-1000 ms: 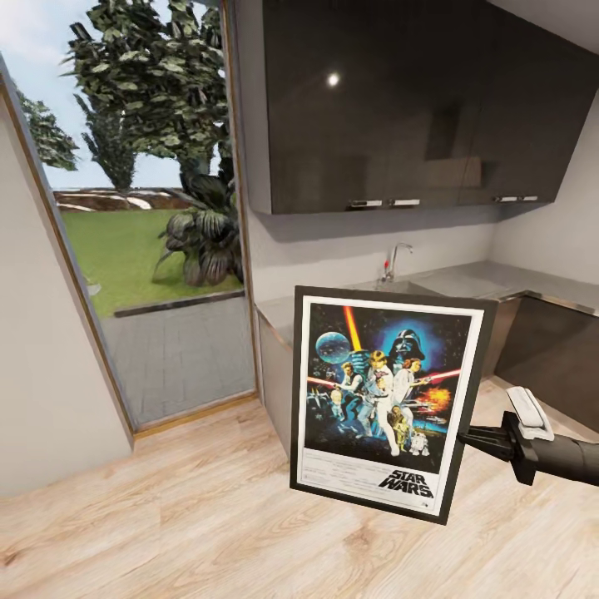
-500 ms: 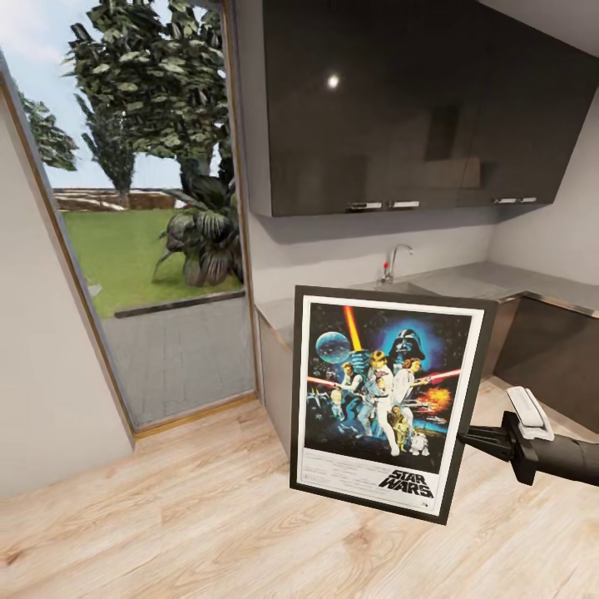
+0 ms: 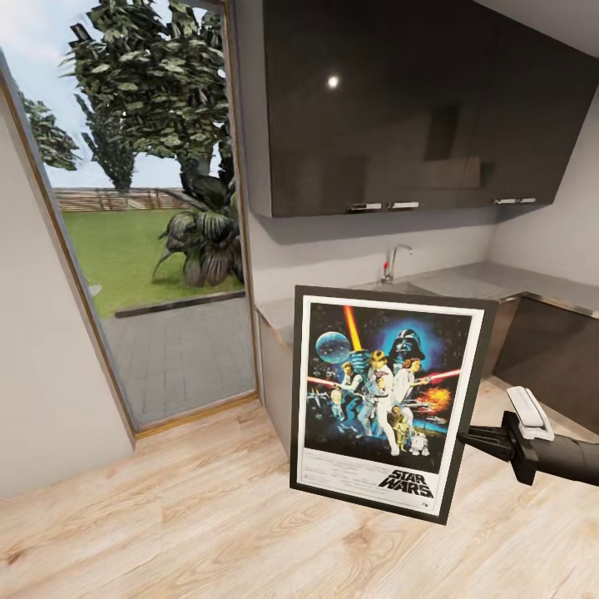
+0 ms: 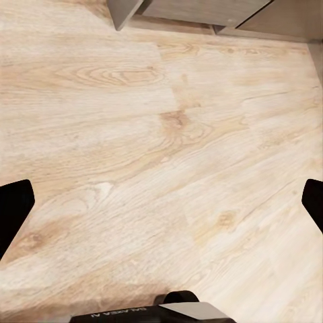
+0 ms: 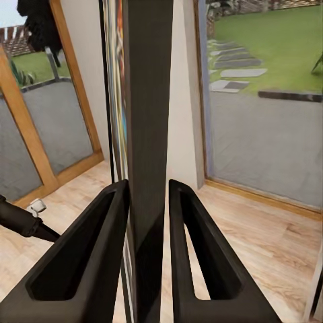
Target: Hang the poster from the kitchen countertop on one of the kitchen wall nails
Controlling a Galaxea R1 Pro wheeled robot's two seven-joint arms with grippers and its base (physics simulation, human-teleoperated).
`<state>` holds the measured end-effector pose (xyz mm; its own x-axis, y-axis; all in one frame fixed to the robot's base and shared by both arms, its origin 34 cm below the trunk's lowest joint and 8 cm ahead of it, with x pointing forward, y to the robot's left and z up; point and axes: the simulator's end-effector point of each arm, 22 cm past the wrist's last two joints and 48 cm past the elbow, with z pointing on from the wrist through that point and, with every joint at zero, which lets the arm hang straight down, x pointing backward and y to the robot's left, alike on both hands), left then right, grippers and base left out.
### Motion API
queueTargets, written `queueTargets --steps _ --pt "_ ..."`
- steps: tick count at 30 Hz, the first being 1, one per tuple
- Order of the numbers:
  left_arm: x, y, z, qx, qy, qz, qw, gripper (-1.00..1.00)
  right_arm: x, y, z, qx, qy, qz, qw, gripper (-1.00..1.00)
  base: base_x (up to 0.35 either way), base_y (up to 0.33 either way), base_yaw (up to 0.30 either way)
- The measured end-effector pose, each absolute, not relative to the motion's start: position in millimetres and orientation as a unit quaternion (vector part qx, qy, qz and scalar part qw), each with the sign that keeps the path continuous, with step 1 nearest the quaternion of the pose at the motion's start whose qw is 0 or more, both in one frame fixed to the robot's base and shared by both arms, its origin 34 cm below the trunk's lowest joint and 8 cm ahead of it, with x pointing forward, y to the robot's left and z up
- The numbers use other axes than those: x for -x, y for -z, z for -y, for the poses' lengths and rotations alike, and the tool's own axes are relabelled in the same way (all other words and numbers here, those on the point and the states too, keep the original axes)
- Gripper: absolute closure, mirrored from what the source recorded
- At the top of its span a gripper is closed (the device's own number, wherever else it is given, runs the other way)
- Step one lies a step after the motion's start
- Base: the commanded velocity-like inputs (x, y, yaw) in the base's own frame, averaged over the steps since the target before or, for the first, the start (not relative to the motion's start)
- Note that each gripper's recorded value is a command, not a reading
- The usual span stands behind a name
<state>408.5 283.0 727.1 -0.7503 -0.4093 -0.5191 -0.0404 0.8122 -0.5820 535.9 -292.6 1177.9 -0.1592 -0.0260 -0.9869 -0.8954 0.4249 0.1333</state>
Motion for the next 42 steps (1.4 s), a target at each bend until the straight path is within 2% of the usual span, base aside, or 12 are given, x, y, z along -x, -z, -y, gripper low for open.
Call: queueTargets --steps 42 --pt "-408.5 -727.1 -283.1 0.126 0.279 -0.893 0.330 -1.00 -535.9 -1177.9 292.4 0.355 -0.402 -0.647 0.541 1.00 0.000 0.000 0.005"
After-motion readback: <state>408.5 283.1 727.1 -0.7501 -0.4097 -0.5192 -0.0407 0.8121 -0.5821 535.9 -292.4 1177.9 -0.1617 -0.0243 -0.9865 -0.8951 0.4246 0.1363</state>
